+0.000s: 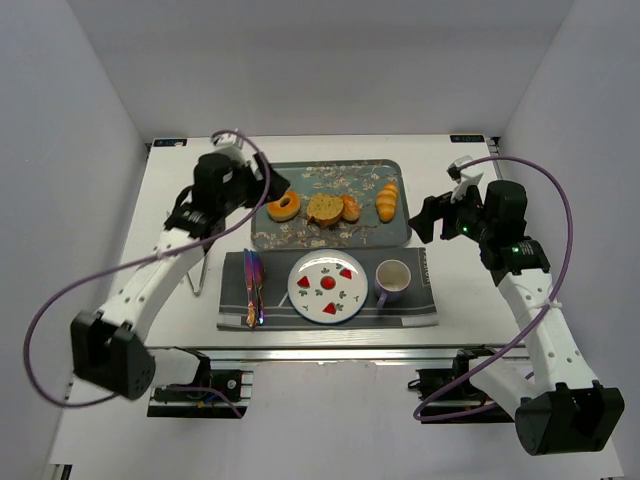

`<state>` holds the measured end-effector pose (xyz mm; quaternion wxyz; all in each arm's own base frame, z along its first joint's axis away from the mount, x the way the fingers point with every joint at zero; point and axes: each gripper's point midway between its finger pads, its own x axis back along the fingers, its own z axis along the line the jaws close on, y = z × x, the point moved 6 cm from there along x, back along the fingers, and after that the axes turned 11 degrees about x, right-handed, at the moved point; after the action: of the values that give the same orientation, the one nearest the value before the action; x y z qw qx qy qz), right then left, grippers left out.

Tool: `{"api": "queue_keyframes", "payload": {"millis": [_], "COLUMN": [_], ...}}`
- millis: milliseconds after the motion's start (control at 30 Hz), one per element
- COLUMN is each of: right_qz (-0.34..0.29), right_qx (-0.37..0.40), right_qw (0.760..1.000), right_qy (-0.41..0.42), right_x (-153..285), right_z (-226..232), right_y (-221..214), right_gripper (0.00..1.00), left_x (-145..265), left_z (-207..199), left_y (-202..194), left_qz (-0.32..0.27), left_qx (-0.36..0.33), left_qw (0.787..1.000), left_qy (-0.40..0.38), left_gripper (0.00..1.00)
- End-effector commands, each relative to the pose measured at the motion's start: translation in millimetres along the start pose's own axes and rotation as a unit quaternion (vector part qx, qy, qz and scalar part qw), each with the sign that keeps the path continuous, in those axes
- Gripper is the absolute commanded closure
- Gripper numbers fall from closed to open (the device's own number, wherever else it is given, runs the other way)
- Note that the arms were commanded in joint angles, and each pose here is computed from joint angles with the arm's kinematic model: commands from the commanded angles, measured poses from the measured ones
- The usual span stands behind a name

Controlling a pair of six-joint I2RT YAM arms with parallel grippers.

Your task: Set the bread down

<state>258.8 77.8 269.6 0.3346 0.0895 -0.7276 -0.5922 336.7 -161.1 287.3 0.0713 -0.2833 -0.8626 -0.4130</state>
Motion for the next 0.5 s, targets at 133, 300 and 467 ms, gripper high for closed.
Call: {"api": "queue_keyframes", "payload": {"millis": [133,300,467], "right_qz": [-0.088,-0.120,-0.101], "right_qx": [0.177,0.165,0.152], "right_qw": [0.953,0.933,0.931], "right_qy": [0.229,0.298,0.316], "right_x": [10.7,6.3,-0.1], "right_z": [42.4,56.9,57.7], "right_y": [7.0,0.4,-7.5], "right_gripper": [0.42,0.74,0.11], "left_x": [81.9,112.9,118.4], "left_z": [93.5,155.8,195.4], "left_y": [-28.5,-31.5,-28.7], "left_qz": [-0.006,0.002,0.028], "left_qx": [0.036,0.060,0.031], "left_qw": [0.991,0.972,0.945], "left_qy": [0.125,0.228,0.324], "left_gripper": [0.81,0.77,0.36]}}
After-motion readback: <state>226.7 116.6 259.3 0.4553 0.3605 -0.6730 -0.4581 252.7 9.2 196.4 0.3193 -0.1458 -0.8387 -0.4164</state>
